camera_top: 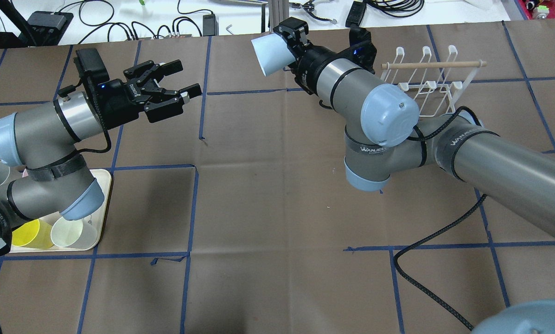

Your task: Transfer IKEA cup to right arm and place on rack

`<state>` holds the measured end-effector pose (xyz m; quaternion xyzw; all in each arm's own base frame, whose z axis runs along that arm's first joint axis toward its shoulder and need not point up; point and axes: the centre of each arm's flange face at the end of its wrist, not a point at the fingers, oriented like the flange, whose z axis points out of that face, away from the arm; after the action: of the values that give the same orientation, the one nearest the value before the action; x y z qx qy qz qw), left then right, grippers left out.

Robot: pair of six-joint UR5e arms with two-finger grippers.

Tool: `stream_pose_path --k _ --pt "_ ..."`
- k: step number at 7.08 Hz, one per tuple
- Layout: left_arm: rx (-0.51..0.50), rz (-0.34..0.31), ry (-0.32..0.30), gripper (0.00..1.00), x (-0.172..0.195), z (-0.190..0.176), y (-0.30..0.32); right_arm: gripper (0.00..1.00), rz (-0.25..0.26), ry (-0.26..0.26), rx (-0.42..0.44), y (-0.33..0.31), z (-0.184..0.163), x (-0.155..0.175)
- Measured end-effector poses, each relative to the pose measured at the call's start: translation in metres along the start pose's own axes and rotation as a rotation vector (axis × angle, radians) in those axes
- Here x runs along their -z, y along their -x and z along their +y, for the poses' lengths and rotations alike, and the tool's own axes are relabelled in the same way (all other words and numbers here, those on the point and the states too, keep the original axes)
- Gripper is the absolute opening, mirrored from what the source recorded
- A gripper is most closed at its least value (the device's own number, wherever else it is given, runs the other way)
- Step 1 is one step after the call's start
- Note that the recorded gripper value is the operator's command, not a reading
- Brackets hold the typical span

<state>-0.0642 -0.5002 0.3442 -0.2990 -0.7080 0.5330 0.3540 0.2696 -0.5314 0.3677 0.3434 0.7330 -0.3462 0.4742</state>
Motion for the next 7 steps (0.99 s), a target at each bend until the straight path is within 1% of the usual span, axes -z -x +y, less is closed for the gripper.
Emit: stream_pose_path --k 1,2,3,4,5,6,7 --pt "-0.021 -0.120 0.050 0.99 0.002 -0.004 0.011 0.21 -0.002 -0.025 0.209 0.003 -0.015 0.001" --pt "-0.025 -0.263 0.117 0.99 0.003 -0.004 0.028 0.21 0.010 -0.050 0.456 0.002 -0.030 0.001" --pt "0.018 -0.382 0.190 0.99 0.005 -0.004 0.046 0.22 0.038 -0.081 0.732 -0.002 -0.050 0.003" --pt "0.096 -0.477 0.269 0.99 0.008 -0.008 0.063 0.22 0.083 -0.115 0.977 -0.010 -0.081 0.007" --pt "0.180 -0.557 0.365 0.99 0.006 -0.015 0.077 0.23 0.145 -0.148 1.154 -0.022 -0.118 0.012" --pt "0.250 -0.625 0.477 0.99 -0.001 -0.021 0.084 0.23 0.206 -0.175 1.249 -0.035 -0.152 0.018" --pt "0.305 -0.684 0.613 0.99 -0.011 -0.027 0.087 0.23 0.250 -0.190 1.287 -0.047 -0.176 0.020"
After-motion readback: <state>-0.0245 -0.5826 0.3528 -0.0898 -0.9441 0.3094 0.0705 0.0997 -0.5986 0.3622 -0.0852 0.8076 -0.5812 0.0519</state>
